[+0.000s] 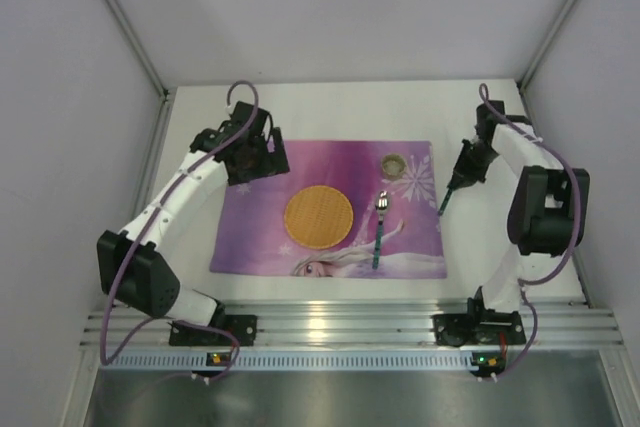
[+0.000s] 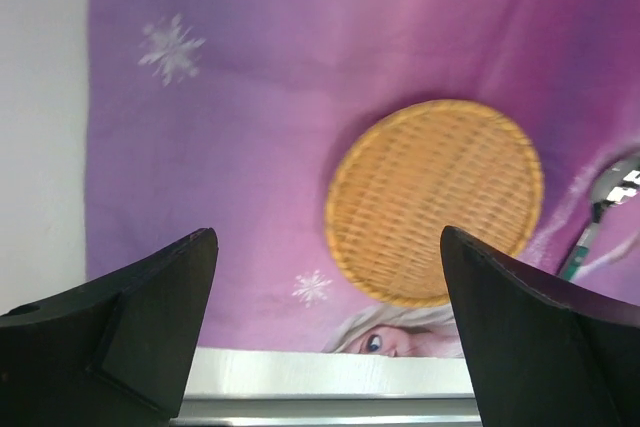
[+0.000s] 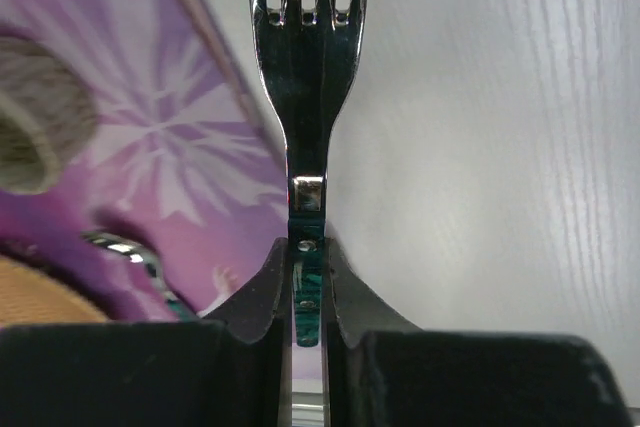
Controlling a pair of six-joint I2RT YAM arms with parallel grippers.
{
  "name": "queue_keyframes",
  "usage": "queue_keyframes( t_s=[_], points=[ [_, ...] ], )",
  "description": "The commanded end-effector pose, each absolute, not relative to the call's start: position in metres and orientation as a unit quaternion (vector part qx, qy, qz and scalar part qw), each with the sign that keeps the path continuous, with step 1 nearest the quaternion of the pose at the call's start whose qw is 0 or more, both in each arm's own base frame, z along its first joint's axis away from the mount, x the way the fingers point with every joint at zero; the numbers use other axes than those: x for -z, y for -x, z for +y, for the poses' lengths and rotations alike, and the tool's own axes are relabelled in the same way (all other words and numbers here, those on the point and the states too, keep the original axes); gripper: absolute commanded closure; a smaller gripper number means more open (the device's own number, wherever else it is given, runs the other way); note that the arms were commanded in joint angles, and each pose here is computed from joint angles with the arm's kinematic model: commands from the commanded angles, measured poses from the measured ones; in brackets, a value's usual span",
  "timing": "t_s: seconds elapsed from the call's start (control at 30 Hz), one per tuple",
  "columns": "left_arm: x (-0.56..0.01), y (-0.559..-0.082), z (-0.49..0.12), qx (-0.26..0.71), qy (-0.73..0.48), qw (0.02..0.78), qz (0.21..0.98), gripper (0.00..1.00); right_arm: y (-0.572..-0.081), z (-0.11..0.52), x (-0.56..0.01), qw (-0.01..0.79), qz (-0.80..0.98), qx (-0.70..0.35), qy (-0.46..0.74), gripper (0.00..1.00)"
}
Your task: Set the dinner table for one person
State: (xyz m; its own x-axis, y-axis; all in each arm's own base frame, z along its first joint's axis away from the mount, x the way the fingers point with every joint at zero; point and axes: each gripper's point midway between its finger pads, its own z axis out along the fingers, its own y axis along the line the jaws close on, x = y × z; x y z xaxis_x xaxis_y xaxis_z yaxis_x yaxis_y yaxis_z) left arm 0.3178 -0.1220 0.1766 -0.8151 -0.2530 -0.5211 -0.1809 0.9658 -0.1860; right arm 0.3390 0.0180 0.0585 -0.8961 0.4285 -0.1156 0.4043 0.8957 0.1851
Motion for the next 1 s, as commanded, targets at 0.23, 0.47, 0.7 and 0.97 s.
queue_keyframes(
  t_s=[0.23,0.47,0.7,0.97],
  points=[
    [-0.239,-0.347,-0.281,0.086,-0.117,0.37,0.917,0.01,-0.367,0.136,-0.21,0.199,0.932,-0.245,-0.181,1.0],
    [-0.239,-0.322,-0.359,0.122,-0.205,0.378,0.894,0.02,-0.344,0.177,-0.213,0.169,0.935,-0.269,-0.158,1.0],
    [-0.222,-0.294,-0.391,0.14,-0.253,0.36,0.887,0.08,-0.331,0.193,-0.206,0.155,0.941,-0.268,-0.135,1.0],
    [-0.205,-0.285,-0.403,0.118,-0.279,0.357,0.884,0.1,-0.328,0.205,-0.213,0.135,0.935,-0.301,-0.126,1.0]
  ],
)
